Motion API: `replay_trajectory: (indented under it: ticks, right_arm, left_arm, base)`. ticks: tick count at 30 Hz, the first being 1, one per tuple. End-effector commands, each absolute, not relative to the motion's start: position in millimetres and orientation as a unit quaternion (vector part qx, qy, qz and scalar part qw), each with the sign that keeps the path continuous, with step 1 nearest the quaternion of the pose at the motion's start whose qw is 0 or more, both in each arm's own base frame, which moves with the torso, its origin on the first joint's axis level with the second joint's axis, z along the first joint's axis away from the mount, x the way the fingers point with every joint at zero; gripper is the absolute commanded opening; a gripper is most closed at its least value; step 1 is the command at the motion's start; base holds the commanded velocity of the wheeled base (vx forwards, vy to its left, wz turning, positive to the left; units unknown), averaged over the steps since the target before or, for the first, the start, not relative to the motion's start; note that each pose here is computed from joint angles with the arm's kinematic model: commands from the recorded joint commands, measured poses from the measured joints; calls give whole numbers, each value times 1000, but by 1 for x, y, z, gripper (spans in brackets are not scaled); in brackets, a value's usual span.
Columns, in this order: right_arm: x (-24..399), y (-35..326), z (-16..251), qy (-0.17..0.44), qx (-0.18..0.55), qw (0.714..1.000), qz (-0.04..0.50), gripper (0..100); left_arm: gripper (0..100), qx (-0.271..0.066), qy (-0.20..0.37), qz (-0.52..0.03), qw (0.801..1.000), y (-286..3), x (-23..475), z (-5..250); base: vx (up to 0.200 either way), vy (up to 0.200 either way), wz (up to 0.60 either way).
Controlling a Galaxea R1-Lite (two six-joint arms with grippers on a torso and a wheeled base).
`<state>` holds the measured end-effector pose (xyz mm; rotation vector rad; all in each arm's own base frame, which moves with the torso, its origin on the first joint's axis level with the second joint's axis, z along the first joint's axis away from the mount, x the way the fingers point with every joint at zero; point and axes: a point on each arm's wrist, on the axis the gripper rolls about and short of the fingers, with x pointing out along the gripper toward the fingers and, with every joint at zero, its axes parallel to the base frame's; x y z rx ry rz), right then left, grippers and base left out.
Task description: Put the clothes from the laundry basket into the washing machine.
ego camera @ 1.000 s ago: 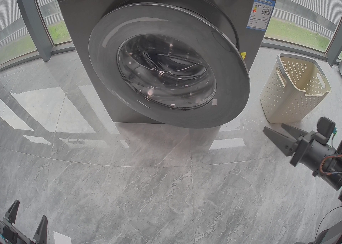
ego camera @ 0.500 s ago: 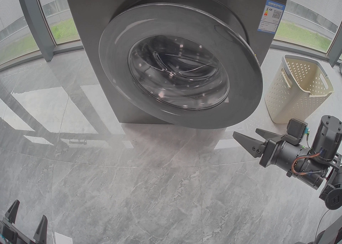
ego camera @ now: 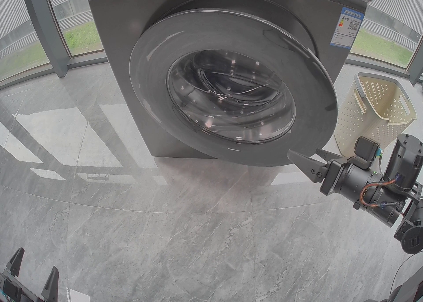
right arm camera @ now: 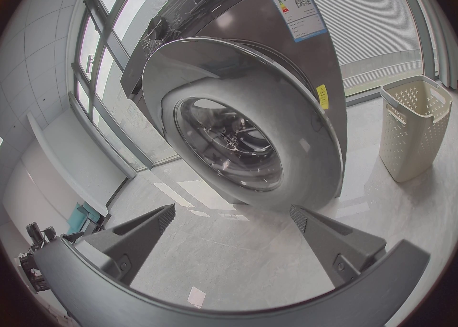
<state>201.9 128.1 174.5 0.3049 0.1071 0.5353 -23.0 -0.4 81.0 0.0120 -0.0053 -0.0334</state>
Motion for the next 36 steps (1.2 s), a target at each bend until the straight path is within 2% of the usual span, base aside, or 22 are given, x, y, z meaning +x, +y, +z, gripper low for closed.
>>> replay_trajectory:
  ticks: [1,6,12,15,21,36]
  right_arm:
    - [204,128,181,39,154,952,263,100]
    - [211,123,188,25,158,955,250,100]
    - [229,109,204,-12,166,963,213,100]
    - [225,109,197,1,163,963,215,100]
    - [212,116,187,25,157,958,238,100]
    - [199,129,188,12,158,948,275,100]
  left_arm:
    - [100,6,-2,-17,1000,0,-23,76]
    - [100,6,-2,-16,1000,0,-23,76]
    - [100,6,-2,-17,1000,0,-23,76]
    - [100,6,-2,-16,1000,0,-23,76]
    - [100,6,-2,-16,1000,0,-23,76]
    - [100,6,-2,-16,1000,0,-23,76]
  base:
    - [200,0,0]
    - [200,0,0]
    - [0,0,0]
    - [0,0,0]
    - [0,-200,0]
    - [0,0,0]
